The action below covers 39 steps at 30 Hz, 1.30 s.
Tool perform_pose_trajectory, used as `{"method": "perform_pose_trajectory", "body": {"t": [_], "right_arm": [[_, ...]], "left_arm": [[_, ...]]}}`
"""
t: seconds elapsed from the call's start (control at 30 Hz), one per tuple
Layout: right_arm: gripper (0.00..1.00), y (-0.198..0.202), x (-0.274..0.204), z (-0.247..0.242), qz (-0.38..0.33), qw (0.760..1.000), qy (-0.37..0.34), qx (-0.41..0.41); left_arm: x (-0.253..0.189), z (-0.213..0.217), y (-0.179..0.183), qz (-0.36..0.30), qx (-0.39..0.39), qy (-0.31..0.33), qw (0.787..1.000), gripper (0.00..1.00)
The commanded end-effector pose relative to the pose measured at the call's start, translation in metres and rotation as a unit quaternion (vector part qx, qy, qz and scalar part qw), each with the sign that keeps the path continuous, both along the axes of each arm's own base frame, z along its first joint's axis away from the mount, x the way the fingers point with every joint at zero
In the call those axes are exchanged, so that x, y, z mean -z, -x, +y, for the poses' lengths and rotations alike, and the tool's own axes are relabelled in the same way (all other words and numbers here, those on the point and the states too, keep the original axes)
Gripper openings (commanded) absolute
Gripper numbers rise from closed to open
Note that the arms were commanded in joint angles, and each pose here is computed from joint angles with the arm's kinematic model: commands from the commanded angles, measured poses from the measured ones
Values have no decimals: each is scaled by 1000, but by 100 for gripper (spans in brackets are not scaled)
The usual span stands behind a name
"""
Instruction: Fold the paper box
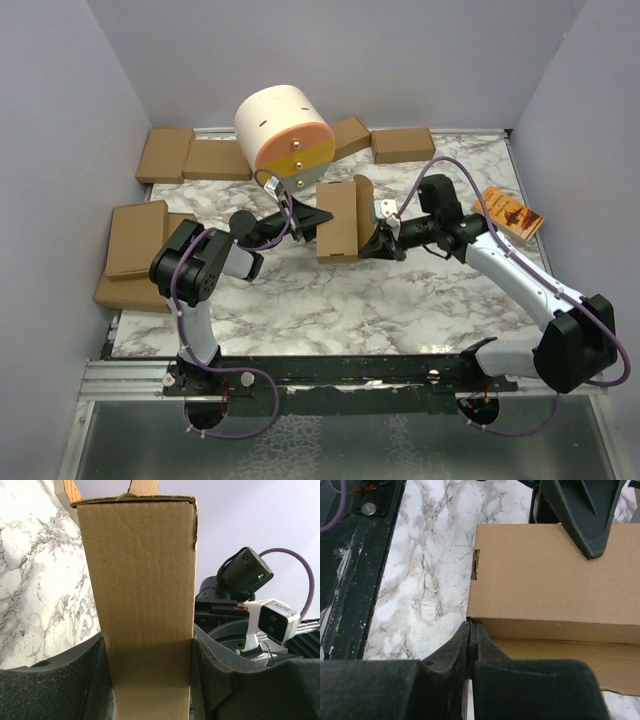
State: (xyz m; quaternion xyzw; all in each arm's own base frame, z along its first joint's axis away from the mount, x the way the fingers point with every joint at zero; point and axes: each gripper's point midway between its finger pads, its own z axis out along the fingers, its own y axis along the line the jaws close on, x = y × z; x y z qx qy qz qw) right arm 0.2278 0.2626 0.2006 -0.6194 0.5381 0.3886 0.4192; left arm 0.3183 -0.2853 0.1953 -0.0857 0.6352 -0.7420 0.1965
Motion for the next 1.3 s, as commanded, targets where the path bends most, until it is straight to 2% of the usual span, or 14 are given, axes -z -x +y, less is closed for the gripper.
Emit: {"method": "perform_pose_trajectory", "body": {"t": [0.0,0.2,0.37,0.47,0.6,0.73,0.8,0.87,1.03,1.17,1.27], "right_arm": [[2,2,-6,2,-9,1000,11,-12],[18,7,1,-10,-4,999,41,9],[33,12,-10,-20,-16,999,23,19],[38,13,-20,-28,-20,1000,11,18],[44,10,-47,-43,-9,999,-31,21],[55,-25,-80,-74,35,992,-101,67],[57,-45,-88,-89,44,988,-121,82],[62,-60,-90,-93,40,988,-111,94],[77,-75,-99,-92,40,986,-118,107],[78,-80,-96,-91,68,983,-119,122],[78,-74,-94,-88,73,984,-119,108]], "left_arm": [[-29,2,18,-128,5,30,991,28],[-33,3,21,-146,14,26,989,28],[-33,6,22,-151,15,22,988,28],[-32,7,24,-156,17,19,987,28],[-31,7,29,-178,28,9,984,28],[-24,6,39,-210,46,-9,977,28],[-20,7,45,-239,49,-22,969,27],[-17,9,53,-275,49,-35,960,27],[-22,10,65,-359,26,-52,932,27],[-28,11,67,-411,-3,-62,910,27],[-26,11,64,-426,-16,-69,902,27]]}}
